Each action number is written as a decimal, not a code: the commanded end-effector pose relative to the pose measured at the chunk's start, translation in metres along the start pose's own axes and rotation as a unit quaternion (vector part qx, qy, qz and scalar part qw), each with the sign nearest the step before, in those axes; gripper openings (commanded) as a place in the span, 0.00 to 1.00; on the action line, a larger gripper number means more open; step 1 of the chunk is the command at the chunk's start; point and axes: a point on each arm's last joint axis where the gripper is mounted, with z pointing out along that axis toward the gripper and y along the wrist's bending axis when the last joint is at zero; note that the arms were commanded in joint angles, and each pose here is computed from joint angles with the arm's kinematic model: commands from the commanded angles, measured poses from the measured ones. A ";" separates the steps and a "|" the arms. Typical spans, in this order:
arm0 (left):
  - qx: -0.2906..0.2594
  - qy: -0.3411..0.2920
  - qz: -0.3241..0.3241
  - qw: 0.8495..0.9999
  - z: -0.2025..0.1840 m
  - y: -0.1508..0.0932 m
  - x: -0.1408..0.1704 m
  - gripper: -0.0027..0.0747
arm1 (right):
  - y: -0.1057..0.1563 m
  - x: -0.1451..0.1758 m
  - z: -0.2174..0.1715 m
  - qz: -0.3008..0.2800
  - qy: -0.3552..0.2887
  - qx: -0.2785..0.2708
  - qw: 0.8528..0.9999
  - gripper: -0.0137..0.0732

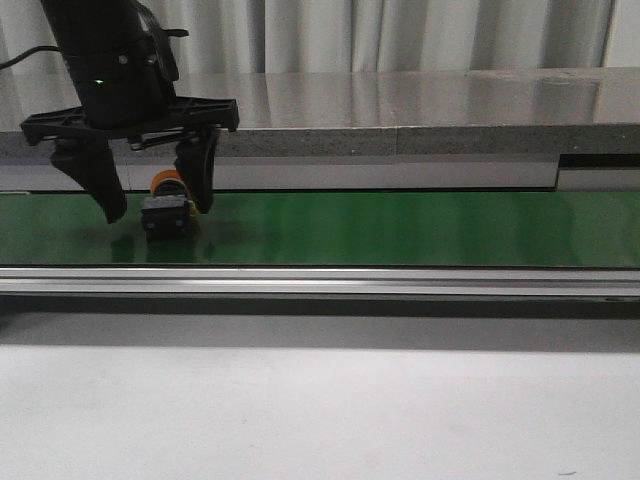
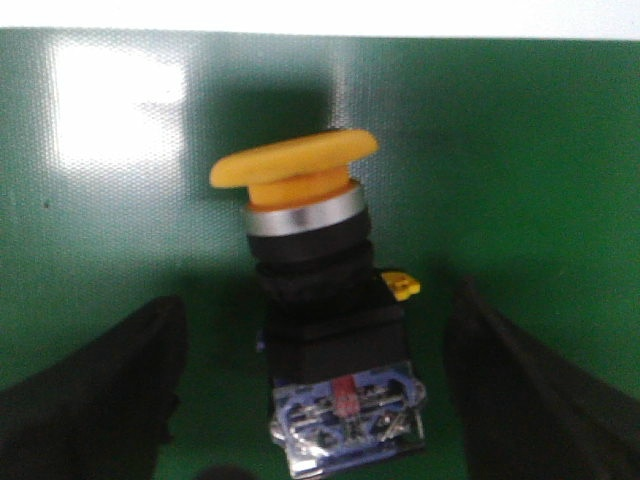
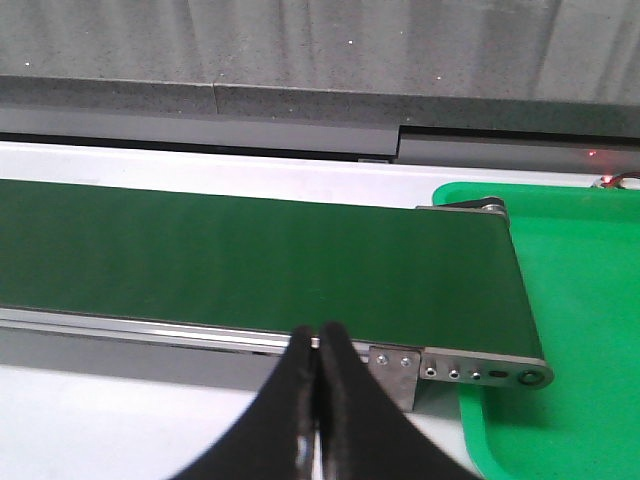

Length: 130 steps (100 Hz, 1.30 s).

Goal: Move button from right to left
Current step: 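Lower the left gripper over the moving button and grasp it, then lift the button with the left gripper and carry it to the blue tray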

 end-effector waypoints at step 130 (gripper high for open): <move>-0.085 -0.035 -0.012 0.996 -0.107 0.231 0.002 0.09 | 0.000 -0.014 -0.003 -0.001 -0.046 0.001 0.999 0.08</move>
